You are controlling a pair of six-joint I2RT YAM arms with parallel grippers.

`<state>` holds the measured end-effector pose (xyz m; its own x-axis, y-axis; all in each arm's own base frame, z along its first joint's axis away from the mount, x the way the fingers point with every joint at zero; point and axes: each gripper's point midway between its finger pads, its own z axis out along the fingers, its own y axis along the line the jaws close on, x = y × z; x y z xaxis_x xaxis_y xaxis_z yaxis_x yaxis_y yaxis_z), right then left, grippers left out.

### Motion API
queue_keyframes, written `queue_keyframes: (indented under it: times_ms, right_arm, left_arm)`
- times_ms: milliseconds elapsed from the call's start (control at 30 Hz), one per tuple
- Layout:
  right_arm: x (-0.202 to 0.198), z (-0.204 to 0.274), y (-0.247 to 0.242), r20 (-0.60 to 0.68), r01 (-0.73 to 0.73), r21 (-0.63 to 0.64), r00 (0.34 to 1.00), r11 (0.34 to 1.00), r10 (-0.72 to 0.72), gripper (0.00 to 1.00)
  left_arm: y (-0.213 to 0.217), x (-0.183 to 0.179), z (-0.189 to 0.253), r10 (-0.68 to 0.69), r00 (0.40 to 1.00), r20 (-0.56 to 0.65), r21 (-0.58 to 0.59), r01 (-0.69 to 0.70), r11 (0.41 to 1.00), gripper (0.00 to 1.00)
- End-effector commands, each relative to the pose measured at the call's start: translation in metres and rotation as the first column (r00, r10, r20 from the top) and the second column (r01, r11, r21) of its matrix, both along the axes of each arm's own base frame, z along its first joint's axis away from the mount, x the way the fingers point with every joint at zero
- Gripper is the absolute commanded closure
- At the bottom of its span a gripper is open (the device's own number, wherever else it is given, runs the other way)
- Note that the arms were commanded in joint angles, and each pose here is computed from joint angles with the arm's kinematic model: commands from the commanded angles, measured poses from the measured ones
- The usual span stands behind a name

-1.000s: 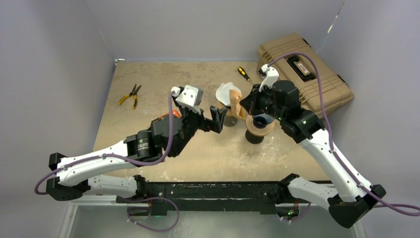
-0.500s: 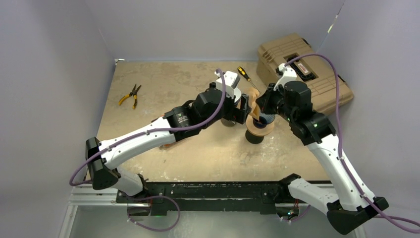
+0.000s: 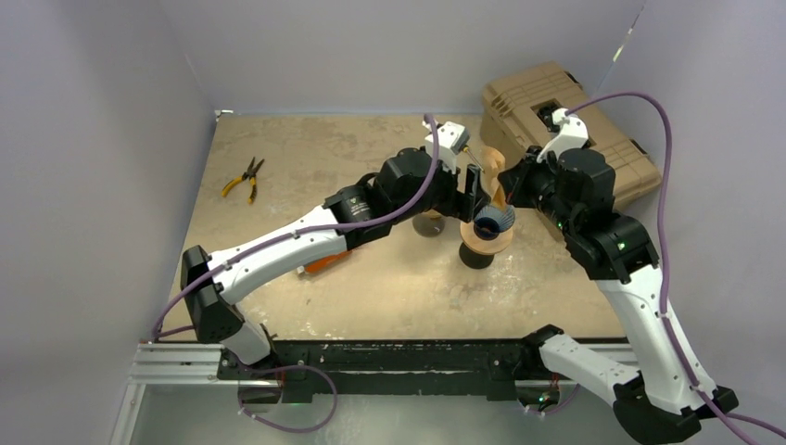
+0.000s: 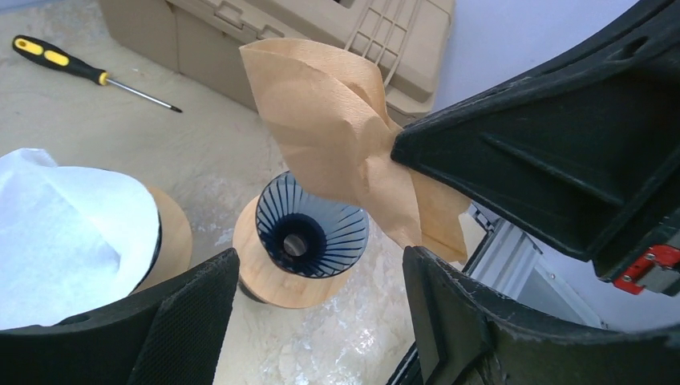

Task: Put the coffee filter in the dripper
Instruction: Place the coffee filter in the coffee dripper.

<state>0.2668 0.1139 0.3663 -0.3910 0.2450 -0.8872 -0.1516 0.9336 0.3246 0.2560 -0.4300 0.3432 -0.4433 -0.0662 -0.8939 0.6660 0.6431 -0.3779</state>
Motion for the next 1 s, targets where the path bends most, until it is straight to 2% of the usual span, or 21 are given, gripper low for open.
queue_keyframes:
  times_ms: [0, 233, 400, 567, 967]
  right_arm:
    - [-0.002, 0.003, -0.014, 0.006, 0.057, -0.03, 0.998, 0.998, -0.057, 1.0]
    - [-0.002, -0.017, -0.012, -0.03, 0.043, -0.05, 0.999, 0.998, -0.044, 1.0]
    - [-0.003, -0.033, -0.014, -0.061, 0.054, -0.061, 0.996, 0.997, -0.058, 1.0]
    - [-0.004, -0.051, -0.016, -0.099, 0.066, -0.073, 0.992, 0.995, -0.073, 1.0]
    - [-0.006, -0.072, -0.016, -0.162, 0.091, -0.064, 0.982, 0.994, -0.101, 1.0]
  left_arm:
    - [-0.017, -0.002, 0.025, -0.057, 0.998, 0.028, -0.072, 0.059, 0.996, 0.26]
    - [-0.037, 0.004, 0.009, -0.082, 0.997, 0.003, -0.049, 0.082, 0.995, 0.28]
    - [-0.034, 0.005, 0.007, -0.06, 0.998, 0.0, -0.062, 0.06, 0.996, 0.27]
    - [-0.029, 0.004, 0.005, -0.043, 0.999, -0.01, -0.073, 0.042, 0.996, 0.23]
    - [-0.041, 0.003, -0.022, -0.06, 0.996, -0.068, -0.076, 0.054, 0.996, 0.2]
